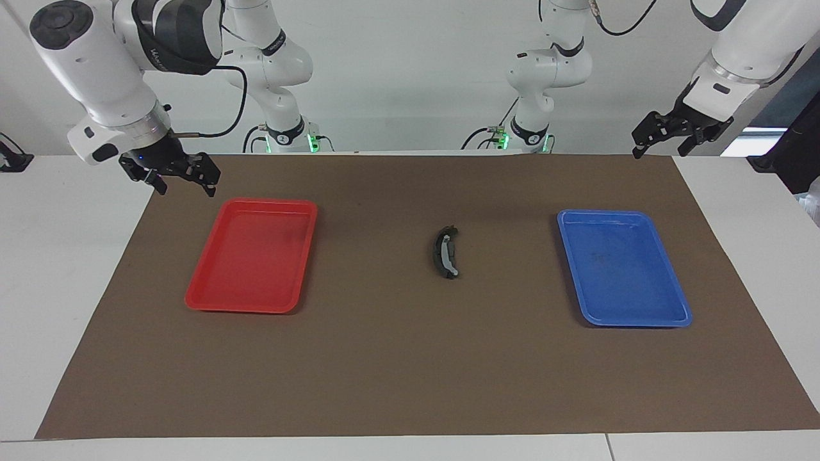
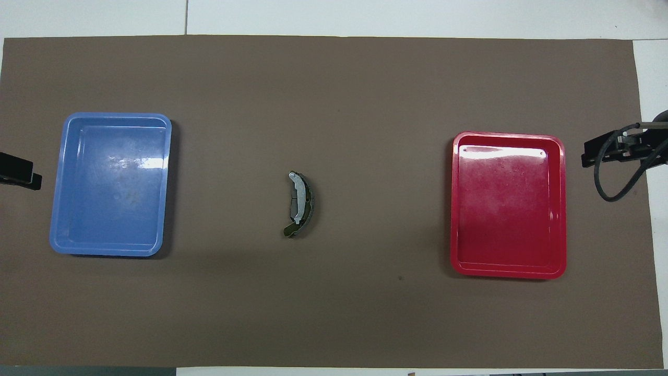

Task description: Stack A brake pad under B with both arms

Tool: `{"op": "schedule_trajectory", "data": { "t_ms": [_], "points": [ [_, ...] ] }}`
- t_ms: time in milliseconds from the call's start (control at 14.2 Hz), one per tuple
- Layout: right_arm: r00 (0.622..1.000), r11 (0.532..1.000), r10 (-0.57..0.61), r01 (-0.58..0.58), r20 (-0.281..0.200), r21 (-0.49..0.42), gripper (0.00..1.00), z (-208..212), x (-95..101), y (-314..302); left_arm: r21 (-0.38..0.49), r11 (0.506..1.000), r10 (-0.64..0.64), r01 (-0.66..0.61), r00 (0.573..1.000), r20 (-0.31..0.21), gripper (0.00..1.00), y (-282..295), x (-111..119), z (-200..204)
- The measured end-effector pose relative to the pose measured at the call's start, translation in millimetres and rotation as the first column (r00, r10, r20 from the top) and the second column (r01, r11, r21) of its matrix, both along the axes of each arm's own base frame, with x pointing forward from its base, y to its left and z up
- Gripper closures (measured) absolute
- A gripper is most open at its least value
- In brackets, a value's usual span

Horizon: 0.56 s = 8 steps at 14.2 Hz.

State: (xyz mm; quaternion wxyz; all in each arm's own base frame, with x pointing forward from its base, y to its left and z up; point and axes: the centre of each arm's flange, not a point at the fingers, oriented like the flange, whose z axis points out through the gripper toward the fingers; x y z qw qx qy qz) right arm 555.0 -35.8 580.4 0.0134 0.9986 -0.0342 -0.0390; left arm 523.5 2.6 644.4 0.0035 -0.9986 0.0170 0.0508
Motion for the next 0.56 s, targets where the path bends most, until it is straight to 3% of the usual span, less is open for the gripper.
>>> {"op": "schedule_trajectory", "data": {
  "t_ms": [561],
  "points": [
    [0.998,0.998,-0.058,0.058,0.008,0.001,0.00,4.0,-4.0,-31.8,0.000,1.000,0.000,0.000,1.000,0.000,0.00,0.0,0.0,0.0]
  ]
}}
